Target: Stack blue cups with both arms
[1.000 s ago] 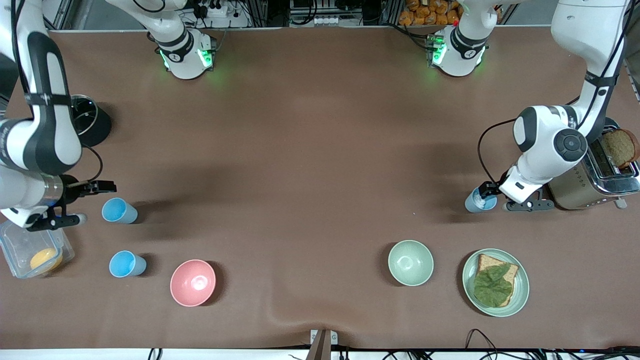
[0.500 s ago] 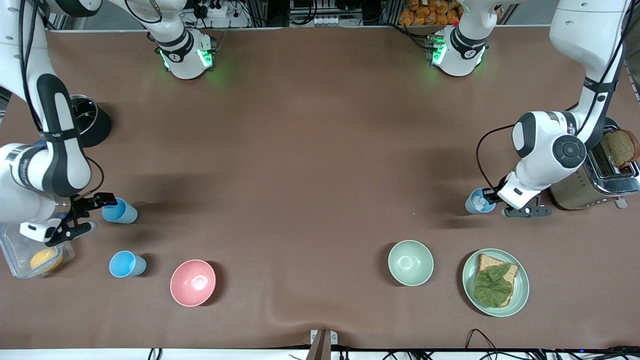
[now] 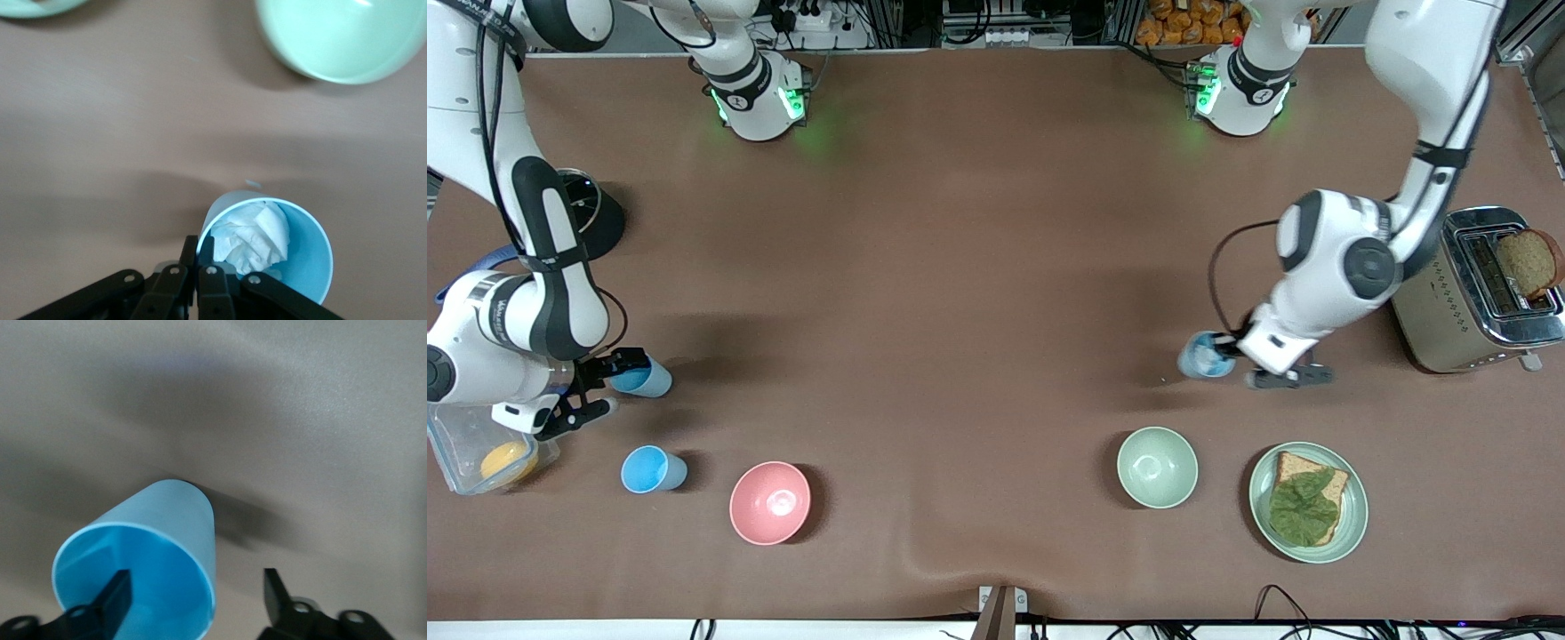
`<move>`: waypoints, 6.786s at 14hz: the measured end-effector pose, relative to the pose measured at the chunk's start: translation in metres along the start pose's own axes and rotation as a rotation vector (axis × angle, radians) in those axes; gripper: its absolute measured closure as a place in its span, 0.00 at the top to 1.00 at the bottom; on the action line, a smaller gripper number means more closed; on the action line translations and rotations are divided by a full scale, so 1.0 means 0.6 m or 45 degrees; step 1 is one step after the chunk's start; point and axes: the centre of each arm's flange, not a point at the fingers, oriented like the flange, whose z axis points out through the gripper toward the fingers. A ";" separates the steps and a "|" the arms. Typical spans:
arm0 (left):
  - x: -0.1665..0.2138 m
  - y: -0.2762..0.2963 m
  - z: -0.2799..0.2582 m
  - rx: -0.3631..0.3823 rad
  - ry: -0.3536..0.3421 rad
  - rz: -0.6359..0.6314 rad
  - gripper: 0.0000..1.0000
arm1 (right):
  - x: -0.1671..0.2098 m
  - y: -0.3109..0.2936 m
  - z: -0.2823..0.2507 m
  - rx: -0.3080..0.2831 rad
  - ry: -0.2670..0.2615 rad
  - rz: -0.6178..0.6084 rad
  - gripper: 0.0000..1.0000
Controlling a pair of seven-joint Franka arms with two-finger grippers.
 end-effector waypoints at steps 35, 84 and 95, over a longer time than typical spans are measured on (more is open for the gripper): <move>-0.029 0.156 -0.315 0.271 0.190 -0.174 1.00 | 0.189 -0.917 -0.289 0.140 -0.009 0.245 0.04; -0.010 -0.174 -0.625 0.237 0.006 0.067 1.00 | 0.180 -0.725 -0.145 0.120 -0.404 0.440 1.00; -0.010 -0.173 -0.627 0.234 0.009 0.070 1.00 | 0.053 -0.446 -0.043 0.167 -0.537 0.196 1.00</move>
